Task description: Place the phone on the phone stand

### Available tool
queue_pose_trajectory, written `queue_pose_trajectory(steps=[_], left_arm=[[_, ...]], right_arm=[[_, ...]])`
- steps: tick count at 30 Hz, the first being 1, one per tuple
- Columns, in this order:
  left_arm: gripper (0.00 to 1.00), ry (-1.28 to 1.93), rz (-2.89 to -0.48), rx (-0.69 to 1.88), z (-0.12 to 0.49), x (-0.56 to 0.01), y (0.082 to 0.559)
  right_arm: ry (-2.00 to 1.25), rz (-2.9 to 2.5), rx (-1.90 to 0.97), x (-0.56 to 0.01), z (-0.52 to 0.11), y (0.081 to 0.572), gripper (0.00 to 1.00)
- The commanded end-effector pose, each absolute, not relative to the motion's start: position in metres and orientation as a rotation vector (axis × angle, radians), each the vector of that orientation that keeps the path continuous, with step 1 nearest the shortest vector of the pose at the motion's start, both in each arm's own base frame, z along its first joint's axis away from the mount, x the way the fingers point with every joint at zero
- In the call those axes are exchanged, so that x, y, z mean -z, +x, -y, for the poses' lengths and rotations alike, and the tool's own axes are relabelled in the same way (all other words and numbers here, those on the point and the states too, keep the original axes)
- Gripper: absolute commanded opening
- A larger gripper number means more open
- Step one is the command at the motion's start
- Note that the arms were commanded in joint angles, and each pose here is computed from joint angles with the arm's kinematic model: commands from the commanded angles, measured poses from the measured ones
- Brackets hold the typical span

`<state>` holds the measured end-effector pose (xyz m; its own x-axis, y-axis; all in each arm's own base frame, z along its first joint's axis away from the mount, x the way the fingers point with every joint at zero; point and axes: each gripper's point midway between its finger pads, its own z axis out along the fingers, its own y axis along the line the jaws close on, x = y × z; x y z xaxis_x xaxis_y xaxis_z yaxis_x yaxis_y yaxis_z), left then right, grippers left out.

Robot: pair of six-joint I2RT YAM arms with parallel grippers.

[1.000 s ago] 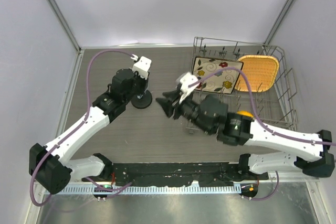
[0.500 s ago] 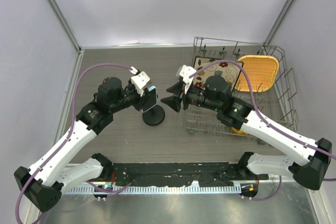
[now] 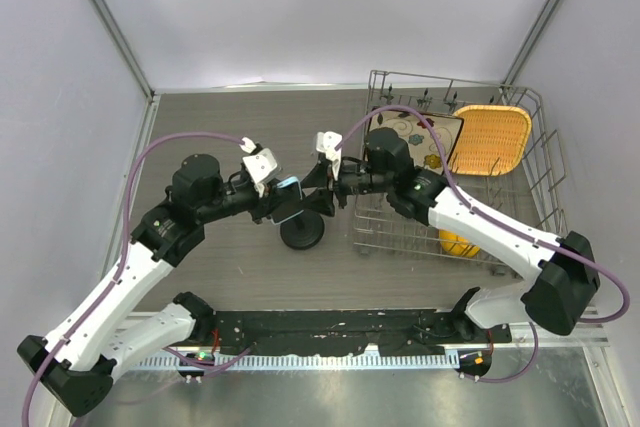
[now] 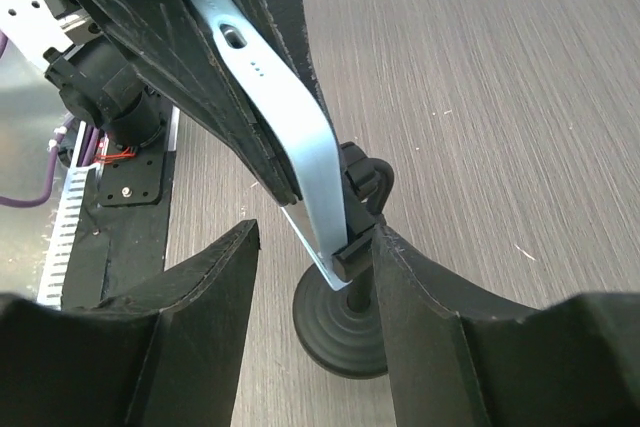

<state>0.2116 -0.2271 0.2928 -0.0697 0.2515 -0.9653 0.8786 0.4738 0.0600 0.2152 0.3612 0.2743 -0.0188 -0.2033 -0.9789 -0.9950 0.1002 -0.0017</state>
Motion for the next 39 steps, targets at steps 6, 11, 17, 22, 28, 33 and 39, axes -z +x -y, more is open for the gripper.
queue_pose_trajectory(steps=[6,11,17,22,28,33,39], left_arm=[[0.0,0.988,-1.306,0.722,0.232,-0.367,0.201],[0.0,0.978,-1.297,0.721,0.23,-0.37,0.201],[0.0,0.972,-1.291,0.721,0.23,-0.371,0.202],[0.0,0.969,-1.274,0.74,0.23,-0.374,0.199],[0.0,0.95,-1.28,0.722,0.227,-0.375,0.204],[0.0,0.94,-1.28,0.729,0.228,-0.374,0.205],[0.0,0.957,-1.288,0.757,0.232,-0.371,0.205]], right_arm=[[-1.349,-1.303,-1.065,-0.293,-0.373,0.214,0.5],[-1.382,-1.33,-1.064,-0.283,-0.369,0.21,0.52],[-1.408,-1.355,-1.1,-0.276,-0.365,0.202,0.55],[-1.37,-1.406,-1.008,-0.27,-0.361,0.217,0.54],[-1.304,-1.405,-0.94,-0.277,-0.357,0.227,0.53],[-1.337,-1.381,-1.036,-0.277,-0.364,0.215,0.47],[-1.335,-1.331,-1.111,-0.285,-0.371,0.209,0.44]])
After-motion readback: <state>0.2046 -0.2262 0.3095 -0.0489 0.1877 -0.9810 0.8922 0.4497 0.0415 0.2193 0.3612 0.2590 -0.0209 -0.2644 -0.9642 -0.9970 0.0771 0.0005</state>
